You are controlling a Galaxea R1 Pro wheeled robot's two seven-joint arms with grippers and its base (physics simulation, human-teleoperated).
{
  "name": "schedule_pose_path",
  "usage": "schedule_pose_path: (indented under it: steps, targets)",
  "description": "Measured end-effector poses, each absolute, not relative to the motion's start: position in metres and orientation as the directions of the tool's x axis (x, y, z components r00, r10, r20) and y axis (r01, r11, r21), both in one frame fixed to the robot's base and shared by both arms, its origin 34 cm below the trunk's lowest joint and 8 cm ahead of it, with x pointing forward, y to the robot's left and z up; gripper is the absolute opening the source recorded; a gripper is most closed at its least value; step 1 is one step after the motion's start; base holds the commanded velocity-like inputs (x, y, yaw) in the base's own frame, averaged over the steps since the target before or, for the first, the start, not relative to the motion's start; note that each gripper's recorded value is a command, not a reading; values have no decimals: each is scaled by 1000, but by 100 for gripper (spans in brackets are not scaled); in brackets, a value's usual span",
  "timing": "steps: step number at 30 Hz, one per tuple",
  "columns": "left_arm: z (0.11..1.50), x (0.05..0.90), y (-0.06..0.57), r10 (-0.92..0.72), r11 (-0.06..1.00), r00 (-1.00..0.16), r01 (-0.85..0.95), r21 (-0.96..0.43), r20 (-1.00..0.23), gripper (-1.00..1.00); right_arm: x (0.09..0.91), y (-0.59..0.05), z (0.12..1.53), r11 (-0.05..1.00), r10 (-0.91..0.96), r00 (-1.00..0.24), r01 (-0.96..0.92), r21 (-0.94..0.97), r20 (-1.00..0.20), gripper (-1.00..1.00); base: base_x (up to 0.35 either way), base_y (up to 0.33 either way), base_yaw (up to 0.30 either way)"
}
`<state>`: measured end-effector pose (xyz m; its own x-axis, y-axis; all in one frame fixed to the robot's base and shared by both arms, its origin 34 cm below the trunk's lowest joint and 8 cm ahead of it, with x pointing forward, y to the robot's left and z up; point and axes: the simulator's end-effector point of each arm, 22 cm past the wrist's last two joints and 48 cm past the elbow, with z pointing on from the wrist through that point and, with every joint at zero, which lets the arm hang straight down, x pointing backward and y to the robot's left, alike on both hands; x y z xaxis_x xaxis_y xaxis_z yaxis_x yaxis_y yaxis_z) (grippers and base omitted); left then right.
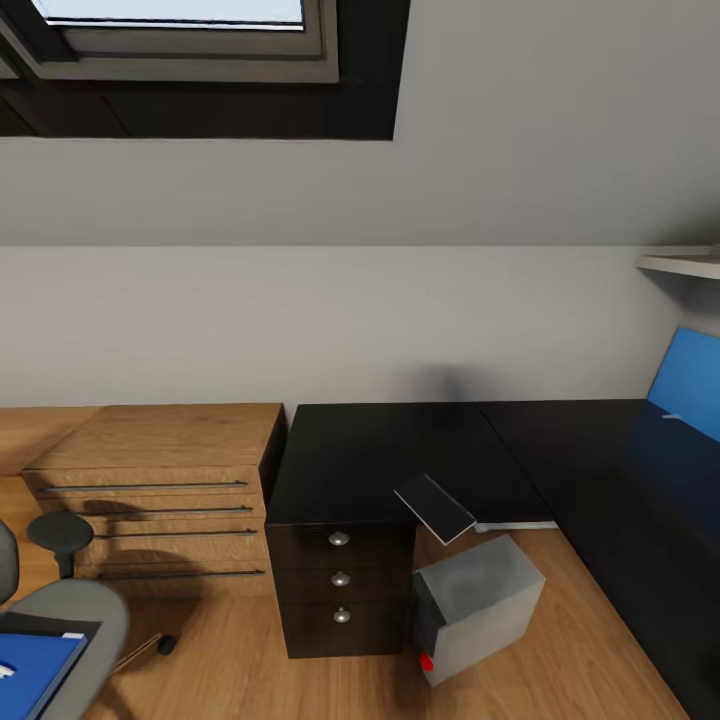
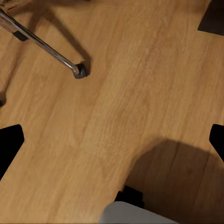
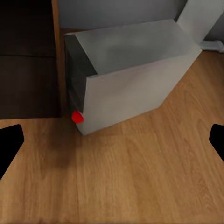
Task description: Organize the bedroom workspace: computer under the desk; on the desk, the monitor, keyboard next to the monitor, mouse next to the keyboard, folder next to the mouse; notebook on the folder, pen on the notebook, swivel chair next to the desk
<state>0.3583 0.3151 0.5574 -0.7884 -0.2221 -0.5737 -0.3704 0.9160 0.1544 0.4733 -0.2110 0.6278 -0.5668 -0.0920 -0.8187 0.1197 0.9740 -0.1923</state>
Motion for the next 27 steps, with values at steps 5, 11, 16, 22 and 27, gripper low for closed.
schedule_pose_path:
  steps: [5, 11, 16, 22, 27]
  targets:
    - [558, 356, 317, -217, 914, -780, -373, 158, -587, 100, 472, -212, 627, 974, -77, -571, 134, -185, -817, 100, 0, 0, 173]
    - [558, 355, 314, -220, 914, -780, -374, 155, -586, 100, 476, -213, 628, 978, -79, -564, 117, -175, -822, 100, 0, 0, 264]
    - [558, 354, 314, -221, 914, -779, -376, 155, -586, 100, 476, -212, 627, 979, -79, -565, 111, -171, -821, 100, 0, 0, 276]
    - [557, 354, 313, -221, 914, -781, -374, 154, -584, 100, 476, -210, 626, 980, -82, -565, 104, -170, -821, 100, 0, 0, 277]
    - [557, 354, 313, -221, 914, -780, -375, 154, -585, 100, 476, -208, 626, 981, -87, -565, 95, -170, -821, 100, 0, 0, 277]
